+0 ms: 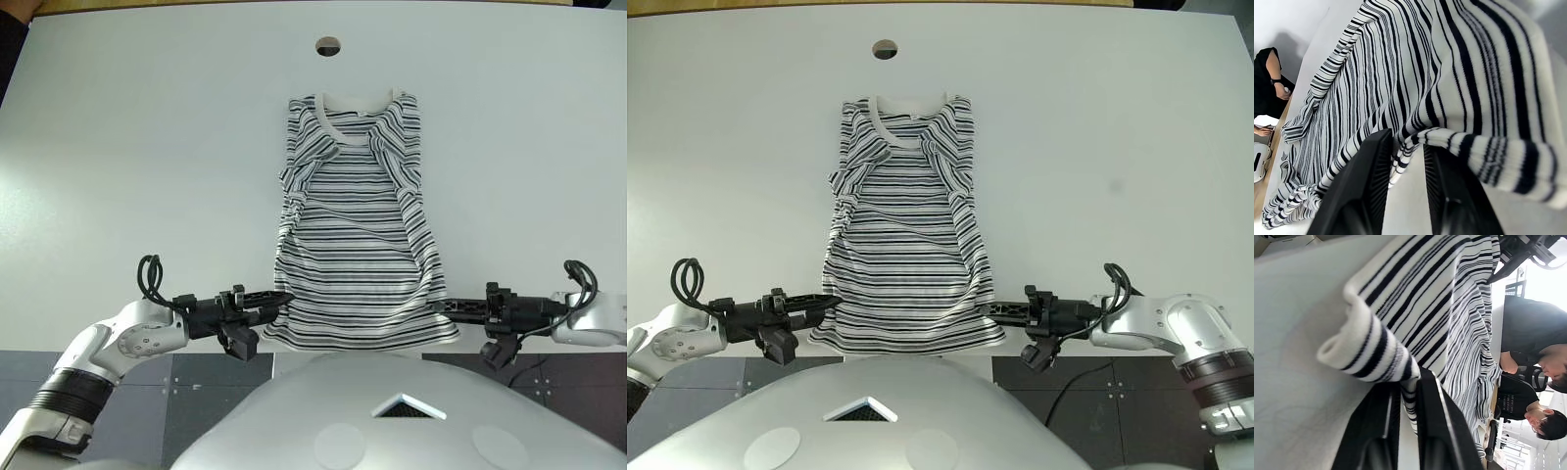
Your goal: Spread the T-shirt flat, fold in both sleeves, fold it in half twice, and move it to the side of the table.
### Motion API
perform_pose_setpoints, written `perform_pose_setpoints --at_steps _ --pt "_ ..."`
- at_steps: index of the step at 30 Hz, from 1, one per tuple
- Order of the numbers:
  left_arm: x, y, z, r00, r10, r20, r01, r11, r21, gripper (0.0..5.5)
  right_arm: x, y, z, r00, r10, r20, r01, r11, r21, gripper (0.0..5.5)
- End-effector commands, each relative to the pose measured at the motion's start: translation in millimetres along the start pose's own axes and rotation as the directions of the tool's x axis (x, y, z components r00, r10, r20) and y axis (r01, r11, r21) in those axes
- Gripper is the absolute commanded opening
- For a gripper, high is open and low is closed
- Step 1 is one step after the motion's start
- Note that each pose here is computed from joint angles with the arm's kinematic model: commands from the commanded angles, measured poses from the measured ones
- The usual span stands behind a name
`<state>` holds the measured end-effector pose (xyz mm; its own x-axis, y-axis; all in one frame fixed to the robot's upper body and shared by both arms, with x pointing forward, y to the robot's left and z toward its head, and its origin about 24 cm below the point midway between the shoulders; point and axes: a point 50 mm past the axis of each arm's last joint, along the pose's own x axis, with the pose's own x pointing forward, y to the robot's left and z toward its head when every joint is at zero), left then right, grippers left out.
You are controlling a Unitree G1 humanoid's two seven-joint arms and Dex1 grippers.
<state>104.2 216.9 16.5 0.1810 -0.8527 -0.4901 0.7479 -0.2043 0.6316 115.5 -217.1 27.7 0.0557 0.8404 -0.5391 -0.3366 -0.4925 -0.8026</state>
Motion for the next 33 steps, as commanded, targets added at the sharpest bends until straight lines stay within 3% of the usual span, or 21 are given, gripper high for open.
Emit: perform_pose_setpoints --at_steps 1,4,6,11,17,21,25,29,31,33 --pt "-6 -18 -11 0.983 -0.17 -0.074 0.167 0.985 -0.041 0.68 1 2 -2 0.999 0.019 -0.028 -0.016 0.995 0.099 0.1" --pt "-12 -15 -9 0.976 -0.206 -0.069 0.201 0.977 -0.068 0.36 12 -14 -3 0.996 -0.058 -0.068 0.073 0.966 0.249 0.1" --pt "-19 -15 -7 0.97 -0.235 -0.061 0.222 0.96 -0.171 0.11 19 -28 -1 0.995 -0.072 -0.072 0.094 0.92 0.382 0.1" --pt "-33 -7 11 0.952 -0.293 0.085 0.296 0.825 -0.481 0.11 16 -59 12 0.996 -0.081 0.034 0.025 0.628 0.778 0.1" --pt "-40 20 28 0.935 -0.243 0.26 0.355 0.699 -0.621 0.11 0 -73 29 0.975 -0.026 0.22 -0.196 0.356 0.914 0.1" --pt "-45 32 35 0.93 -0.217 0.297 0.363 0.674 -0.643 0.11 -13 -65 35 0.959 0.08 0.273 -0.285 0.266 0.921 0.1" --pt "-44 48 26 0.969 -0.127 0.212 0.242 0.665 -0.707 0.11 -15 -77 14 0.989 -0.034 0.142 -0.128 0.269 0.954 0.1" --pt "-37 87 -11 0.991 0.128 -0.044 -0.12 0.681 -0.722 0.11 -17 -88 -24 0.985 -0.152 -0.083 0.112 0.191 0.975 0.1" --pt "-34 105 -27 0.96 0.244 -0.136 -0.263 0.627 -0.733 0.11 -15 -94 -41 0.966 -0.191 -0.174 0.2 0.127 0.971 0.1" --pt "-32 115 -45 0.924 0.292 -0.245 -0.367 0.508 -0.779 0.11 -13 -101 -54 0.946 -0.221 -0.237 0.261 0.086 0.962 0.1"
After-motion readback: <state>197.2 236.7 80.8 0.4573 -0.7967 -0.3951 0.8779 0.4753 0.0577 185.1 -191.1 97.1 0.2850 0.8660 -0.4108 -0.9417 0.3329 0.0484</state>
